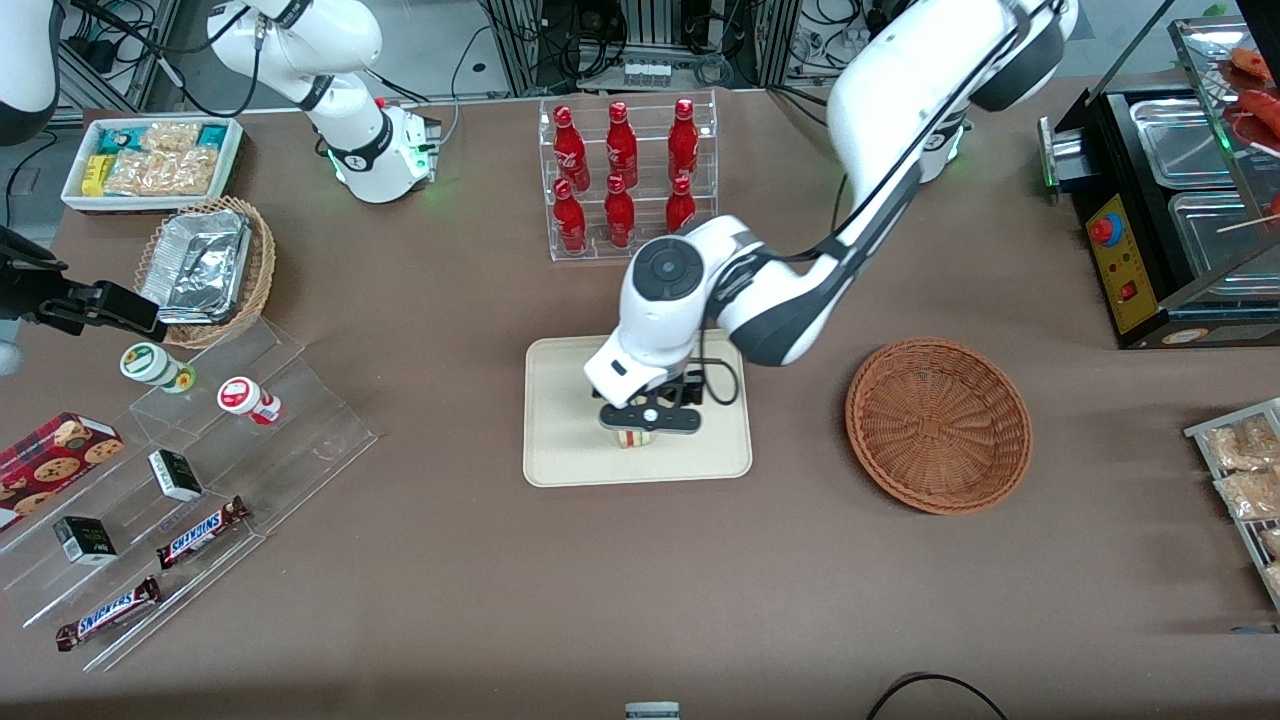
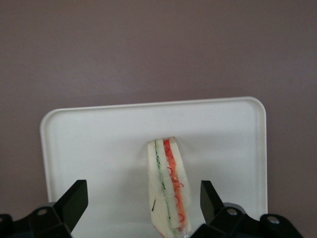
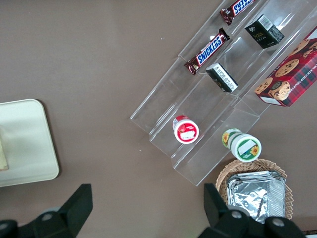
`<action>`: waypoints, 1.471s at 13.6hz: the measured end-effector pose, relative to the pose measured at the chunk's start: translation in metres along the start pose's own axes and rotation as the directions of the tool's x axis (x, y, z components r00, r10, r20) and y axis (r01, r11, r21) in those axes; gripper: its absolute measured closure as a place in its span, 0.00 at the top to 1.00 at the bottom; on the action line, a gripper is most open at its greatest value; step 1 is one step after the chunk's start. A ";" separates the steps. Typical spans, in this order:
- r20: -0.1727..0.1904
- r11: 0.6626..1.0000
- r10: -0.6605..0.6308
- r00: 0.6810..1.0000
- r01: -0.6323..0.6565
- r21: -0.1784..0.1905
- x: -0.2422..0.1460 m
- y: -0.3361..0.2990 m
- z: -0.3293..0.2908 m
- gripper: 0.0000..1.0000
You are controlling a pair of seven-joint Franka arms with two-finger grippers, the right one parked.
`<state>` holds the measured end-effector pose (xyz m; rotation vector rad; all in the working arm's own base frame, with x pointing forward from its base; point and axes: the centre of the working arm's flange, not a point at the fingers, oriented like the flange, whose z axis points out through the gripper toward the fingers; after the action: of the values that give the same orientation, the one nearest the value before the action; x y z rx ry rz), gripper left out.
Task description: Place sandwich from basket to tray
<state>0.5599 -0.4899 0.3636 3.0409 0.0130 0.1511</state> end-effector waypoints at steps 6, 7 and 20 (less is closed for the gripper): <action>-0.032 0.980 -0.177 0.984 0.179 0.087 0.062 -0.121 -0.105 1.00; -0.015 0.980 -0.179 0.984 0.179 0.091 0.067 -0.143 -0.116 1.00; 0.133 0.995 -0.061 0.989 0.050 0.086 0.074 -0.347 -0.223 1.00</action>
<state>0.6104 -0.1224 0.5579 3.1219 0.0967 -0.0622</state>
